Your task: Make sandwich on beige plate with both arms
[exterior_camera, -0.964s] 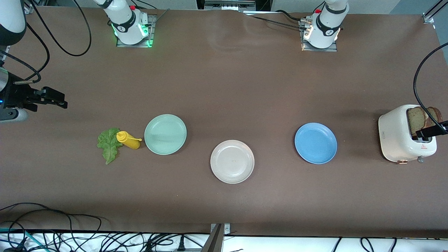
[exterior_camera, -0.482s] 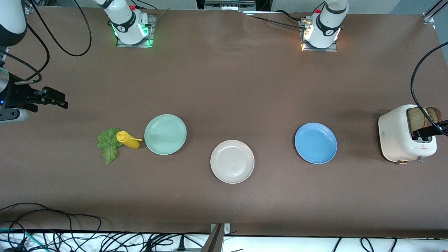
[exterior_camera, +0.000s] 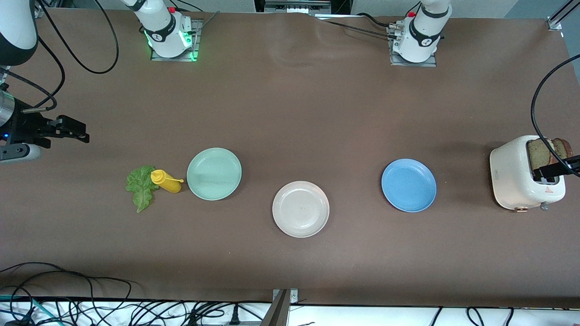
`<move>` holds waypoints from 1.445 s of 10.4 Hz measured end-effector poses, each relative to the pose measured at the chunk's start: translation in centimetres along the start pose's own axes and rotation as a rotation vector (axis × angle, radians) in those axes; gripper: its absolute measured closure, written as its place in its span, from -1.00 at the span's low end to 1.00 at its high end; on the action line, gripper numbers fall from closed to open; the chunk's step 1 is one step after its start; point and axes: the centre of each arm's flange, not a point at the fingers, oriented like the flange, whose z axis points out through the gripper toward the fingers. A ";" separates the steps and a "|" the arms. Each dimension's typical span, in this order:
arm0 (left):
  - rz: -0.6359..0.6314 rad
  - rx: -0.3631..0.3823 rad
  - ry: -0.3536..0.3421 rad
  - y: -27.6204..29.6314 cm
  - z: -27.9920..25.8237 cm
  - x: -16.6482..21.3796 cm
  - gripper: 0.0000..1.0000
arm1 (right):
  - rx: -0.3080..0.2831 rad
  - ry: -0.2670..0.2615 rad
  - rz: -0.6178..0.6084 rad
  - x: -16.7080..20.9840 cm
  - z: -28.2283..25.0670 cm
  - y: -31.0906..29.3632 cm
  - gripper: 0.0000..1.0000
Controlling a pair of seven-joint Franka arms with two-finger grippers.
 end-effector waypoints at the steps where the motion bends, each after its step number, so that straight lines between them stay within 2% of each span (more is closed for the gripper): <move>1: 0.000 0.000 0.000 0.0 0.0 0.0 -1.00 | 0.000 0.000 0.000 0.0 0.0 0.0 -1.00; 11: -0.002 0.001 -0.001 0.0 0.1 0.0 -1.00 | 0.000 -0.002 0.000 0.0 0.1 0.0 -1.00; 15: 0.021 0.027 0.005 3.9 -0.4 -0.8 -0.99 | 0.000 -0.003 0.000 0.0 0.1 0.0 -1.00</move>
